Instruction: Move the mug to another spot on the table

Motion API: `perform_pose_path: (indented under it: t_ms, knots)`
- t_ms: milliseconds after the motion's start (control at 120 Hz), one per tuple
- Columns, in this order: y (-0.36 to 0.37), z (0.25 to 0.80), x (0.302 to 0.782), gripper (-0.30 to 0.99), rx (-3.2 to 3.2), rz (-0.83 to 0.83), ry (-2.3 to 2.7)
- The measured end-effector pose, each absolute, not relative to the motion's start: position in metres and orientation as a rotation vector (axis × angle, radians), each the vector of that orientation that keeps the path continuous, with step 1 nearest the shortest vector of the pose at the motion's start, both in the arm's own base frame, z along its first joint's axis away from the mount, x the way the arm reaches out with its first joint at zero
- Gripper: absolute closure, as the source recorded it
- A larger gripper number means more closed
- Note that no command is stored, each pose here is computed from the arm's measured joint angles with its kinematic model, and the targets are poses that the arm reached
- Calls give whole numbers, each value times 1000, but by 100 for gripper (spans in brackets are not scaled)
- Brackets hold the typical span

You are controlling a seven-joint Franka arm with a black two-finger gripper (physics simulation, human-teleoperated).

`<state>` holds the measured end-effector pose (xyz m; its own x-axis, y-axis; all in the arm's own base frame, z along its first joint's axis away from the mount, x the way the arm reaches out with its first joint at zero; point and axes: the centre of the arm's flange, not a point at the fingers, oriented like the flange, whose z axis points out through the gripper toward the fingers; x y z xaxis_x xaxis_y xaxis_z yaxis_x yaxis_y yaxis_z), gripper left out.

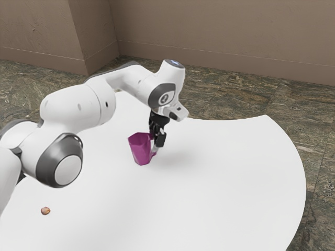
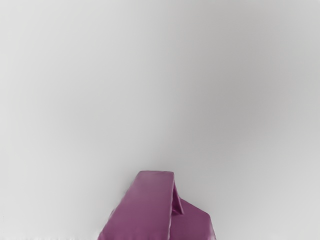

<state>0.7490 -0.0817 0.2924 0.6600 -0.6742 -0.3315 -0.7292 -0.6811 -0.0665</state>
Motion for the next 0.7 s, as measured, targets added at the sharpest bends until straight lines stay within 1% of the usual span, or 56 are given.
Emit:
perform_pose_path:
  t_ms: [133,200,250,300,358,450,533,700]
  knots:
    - [-80,326,755,6,-2722,297,1148]
    - [-82,362,756,5,-2766,195,1148]
    - [-80,404,748,4,-2818,104,1139]
    - [-75,452,728,3,-2865,33,1116]
    - [-62,508,689,2,-2915,-26,1064]
    - [-41,566,624,1,-2970,-68,953]
    - [-24,586,595,1,-3016,-70,846]
    - [-21,586,576,0,-3075,-20,690]
